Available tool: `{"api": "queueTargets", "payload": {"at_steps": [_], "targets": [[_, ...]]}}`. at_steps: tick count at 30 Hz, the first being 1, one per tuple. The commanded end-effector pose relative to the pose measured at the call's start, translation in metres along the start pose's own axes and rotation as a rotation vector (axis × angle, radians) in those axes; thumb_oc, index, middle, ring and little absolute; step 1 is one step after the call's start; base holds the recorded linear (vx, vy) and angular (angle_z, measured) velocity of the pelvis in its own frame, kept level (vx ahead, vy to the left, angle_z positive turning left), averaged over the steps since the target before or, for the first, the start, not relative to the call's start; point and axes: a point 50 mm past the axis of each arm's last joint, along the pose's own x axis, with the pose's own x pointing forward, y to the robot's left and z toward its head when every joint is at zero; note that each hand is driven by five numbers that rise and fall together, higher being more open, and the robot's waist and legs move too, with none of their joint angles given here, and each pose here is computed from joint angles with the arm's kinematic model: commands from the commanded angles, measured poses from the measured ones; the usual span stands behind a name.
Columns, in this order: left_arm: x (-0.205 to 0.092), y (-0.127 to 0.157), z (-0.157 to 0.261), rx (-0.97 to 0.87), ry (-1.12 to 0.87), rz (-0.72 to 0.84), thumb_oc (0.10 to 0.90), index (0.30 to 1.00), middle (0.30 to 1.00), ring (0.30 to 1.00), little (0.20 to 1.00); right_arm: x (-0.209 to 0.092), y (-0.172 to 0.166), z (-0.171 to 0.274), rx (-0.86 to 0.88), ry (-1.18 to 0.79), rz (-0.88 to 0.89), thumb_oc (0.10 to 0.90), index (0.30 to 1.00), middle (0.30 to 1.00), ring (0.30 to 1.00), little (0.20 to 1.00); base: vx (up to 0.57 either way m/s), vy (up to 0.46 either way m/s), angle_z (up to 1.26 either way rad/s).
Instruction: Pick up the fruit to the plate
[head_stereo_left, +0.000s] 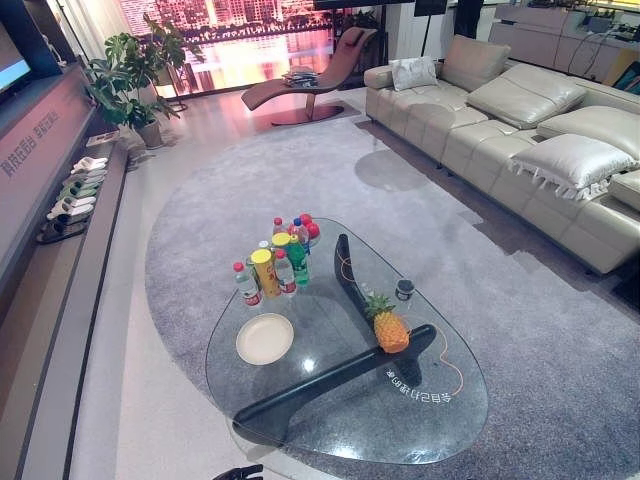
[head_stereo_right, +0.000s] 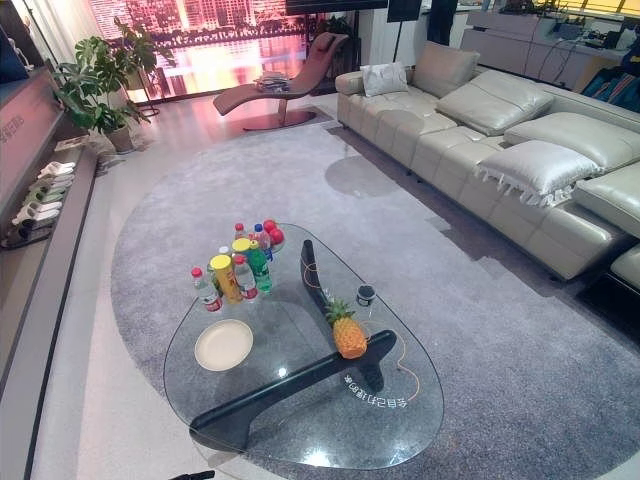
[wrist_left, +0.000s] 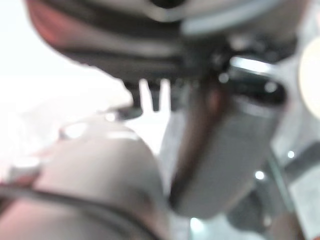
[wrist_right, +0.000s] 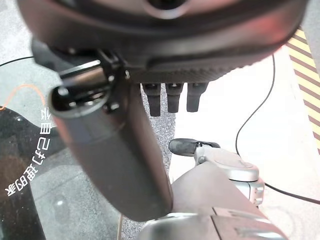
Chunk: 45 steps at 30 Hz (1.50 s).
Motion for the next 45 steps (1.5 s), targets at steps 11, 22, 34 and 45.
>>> {"api": "queueTargets", "payload": {"at_steps": [11,22,34,45], "targets": [[-0.009,0.034,0.066,-0.107,-0.202,0.111,0.800,0.900,0.900,0.900,0.900,-0.003,-0.032,0.057,0.097,-0.112,-0.129,0.800,0.900,0.900,0.900,0.900,-0.14,0.029,0.06],[-0.034,0.055,0.150,-0.259,-0.534,0.110,0.800,0.900,0.900,0.900,0.900,-0.017,-0.061,0.109,0.196,-0.326,-0.221,0.800,0.900,0.900,0.900,0.900,-0.15,-0.009,0.04],[-0.056,0.049,0.205,-0.318,-0.740,0.107,0.800,0.900,0.900,0.900,0.900,-0.044,-0.064,0.177,0.259,-0.649,-0.327,0.800,0.900,0.900,0.900,0.900,-0.08,-0.019,0.04],[-0.069,0.047,0.225,-0.384,-0.880,0.114,0.800,0.900,0.900,0.900,0.900,-0.060,-0.061,0.206,0.287,-0.798,-0.345,0.800,0.900,0.900,0.900,0.900,0.00,-0.002,0.01]]}}
